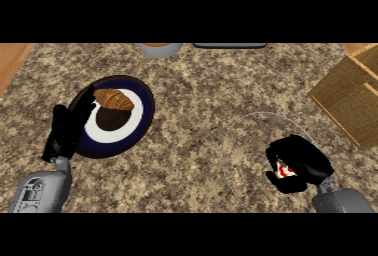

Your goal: Pick the cupcake from the placemat and place it in the basket

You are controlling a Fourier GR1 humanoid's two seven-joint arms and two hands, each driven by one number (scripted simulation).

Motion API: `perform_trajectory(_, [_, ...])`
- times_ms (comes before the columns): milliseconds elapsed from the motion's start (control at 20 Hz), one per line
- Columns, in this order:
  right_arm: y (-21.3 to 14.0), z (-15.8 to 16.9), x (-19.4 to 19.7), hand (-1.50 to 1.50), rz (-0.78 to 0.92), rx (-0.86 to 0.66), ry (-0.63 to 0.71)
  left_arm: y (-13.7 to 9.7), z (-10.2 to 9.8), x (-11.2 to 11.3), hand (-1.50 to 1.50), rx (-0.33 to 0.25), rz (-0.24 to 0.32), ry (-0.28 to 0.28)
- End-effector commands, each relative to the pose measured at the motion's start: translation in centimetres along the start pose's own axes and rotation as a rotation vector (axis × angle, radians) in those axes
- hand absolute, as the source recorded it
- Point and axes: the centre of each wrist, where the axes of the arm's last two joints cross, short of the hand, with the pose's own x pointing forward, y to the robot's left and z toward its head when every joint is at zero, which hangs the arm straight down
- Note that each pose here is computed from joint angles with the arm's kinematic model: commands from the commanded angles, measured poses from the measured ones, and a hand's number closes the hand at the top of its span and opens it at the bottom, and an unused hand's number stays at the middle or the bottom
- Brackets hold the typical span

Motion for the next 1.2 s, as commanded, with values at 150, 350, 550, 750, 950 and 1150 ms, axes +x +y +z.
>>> perform_trajectory(150, [-0.5, -1.1, 3.2, 1.50, 0.197, -0.009, 0.094, 0.2, 0.6, 1.1, 0.00, 0.004, -0.002, -0.004])
perform_trajectory(350, [-2.7, 1.0, 4.5, 1.50, 0.097, -0.118, 0.023, -0.7, -0.6, -1.0, 0.00, 0.011, -0.001, 0.018])
perform_trajectory(550, [-5.8, 2.8, 4.7, 1.50, -0.166, -0.170, -0.011, 0.6, 0.9, -1.4, 0.00, 0.007, -0.006, 0.010])
perform_trajectory(750, [-9.1, 5.2, 6.3, 1.50, -0.355, -0.320, -0.109, 1.1, 0.4, -0.7, 0.00, 0.026, 0.002, 0.009])
perform_trajectory(950, [-11.4, 8.0, 7.2, 1.50, -0.490, -0.451, -0.096, 0.7, -0.4, 0.2, 0.00, 0.031, 0.001, 0.002])
perform_trajectory(1150, [-15.8, 11.4, 8.0, 1.50, -0.474, -0.529, -0.060, 0.2, 1.2, -1.2, 0.00, 0.011, 0.001, 0.013])
